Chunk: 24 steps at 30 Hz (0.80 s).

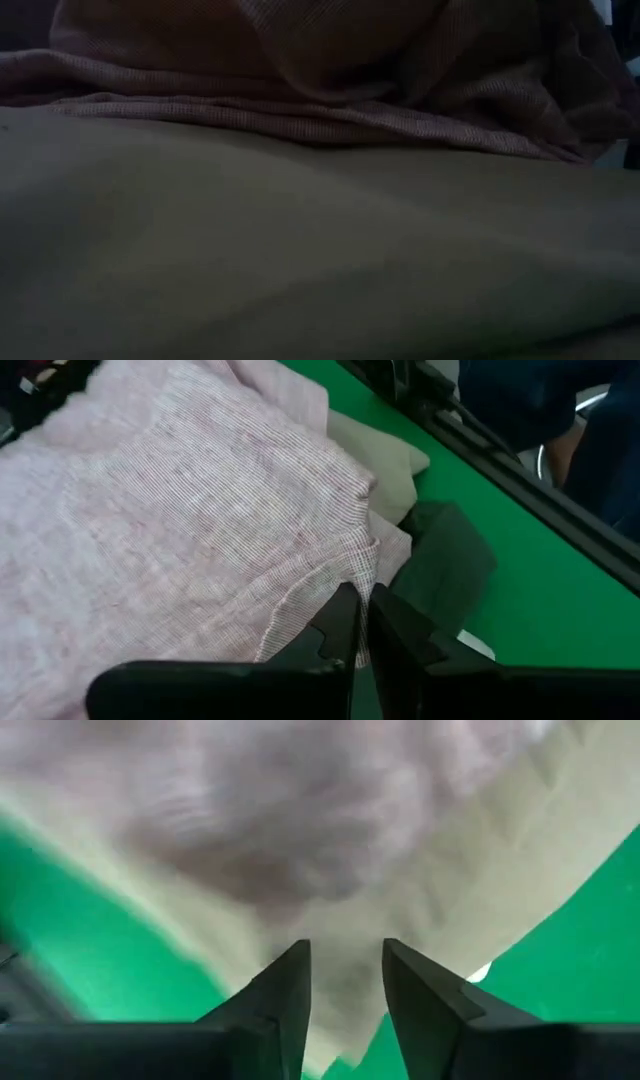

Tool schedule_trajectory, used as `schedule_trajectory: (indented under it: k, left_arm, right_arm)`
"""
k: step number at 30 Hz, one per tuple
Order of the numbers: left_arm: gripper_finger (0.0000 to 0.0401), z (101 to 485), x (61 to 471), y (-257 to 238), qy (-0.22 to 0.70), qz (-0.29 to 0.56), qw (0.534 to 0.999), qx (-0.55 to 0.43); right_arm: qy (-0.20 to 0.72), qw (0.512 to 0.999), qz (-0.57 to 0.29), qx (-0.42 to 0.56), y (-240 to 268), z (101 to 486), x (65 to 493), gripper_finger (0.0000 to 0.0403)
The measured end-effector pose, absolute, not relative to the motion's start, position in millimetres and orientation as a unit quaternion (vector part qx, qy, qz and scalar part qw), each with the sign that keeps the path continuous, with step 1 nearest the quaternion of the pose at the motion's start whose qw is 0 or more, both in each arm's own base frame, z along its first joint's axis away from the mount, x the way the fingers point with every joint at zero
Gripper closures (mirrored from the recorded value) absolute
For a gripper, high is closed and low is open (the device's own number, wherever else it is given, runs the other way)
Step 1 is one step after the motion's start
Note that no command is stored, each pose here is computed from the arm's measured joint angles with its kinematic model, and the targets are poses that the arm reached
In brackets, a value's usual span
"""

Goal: Fold laundry
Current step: Fold the pink shirt

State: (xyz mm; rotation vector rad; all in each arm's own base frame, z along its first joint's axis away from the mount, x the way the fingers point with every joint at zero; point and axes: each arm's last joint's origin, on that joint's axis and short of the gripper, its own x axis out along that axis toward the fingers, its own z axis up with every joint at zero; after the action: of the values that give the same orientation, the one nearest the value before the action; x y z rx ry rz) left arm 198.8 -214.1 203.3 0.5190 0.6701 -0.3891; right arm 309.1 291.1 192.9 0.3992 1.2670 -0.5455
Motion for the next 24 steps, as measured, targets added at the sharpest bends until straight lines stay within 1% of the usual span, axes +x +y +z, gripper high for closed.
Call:
schedule_trajectory:
  k: [6,9,11,13,15,17,19,24]
  left_arm:
    - [0.0382,192.8,205.1,-216.5,0.331,-0.182,0.891,0.253]
    - [0.0382,191.1,205.8,-217.2,0.331,-0.183,0.890,0.253]
    - [0.0382,191.1,206.0,-217.0,0.332,-0.182,0.890,0.254]
    - [0.0382,191.2,206.1,-217.1,0.331,-0.182,0.891,0.253]
    - [0.0382,191.1,206.1,-217.1,0.331,-0.182,0.890,0.253]
    - [0.0382,191.3,206.2,-217.3,0.330,-0.182,0.891,0.252]
    - [0.0381,191.3,206.2,-217.3,0.330,-0.182,0.891,0.252]
    - [0.0381,191.2,205.5,-217.7,0.331,-0.183,0.891,0.252]
  right_arm:
    - [0.587,0.770,-0.200,0.149,297.6,237.5,310.4,0.0281]
    - [0.582,0.779,-0.190,0.134,298.2,261.0,307.4,0.0281]
    - [0.556,0.798,-0.200,0.120,297.4,273.0,305.6,0.0281]
    - [0.505,0.828,-0.225,0.097,294.2,279.5,307.6,0.0281]
    - [0.451,0.854,-0.246,0.081,291.7,281.9,312.0,0.0281]
    - [0.426,0.864,-0.257,0.076,287.9,280.4,319.7,0.0281]
    - [0.428,0.863,-0.256,0.078,284.8,277.5,326.9,0.0281]
    - [0.474,0.849,-0.219,0.080,284.6,244.0,341.0,0.0281]
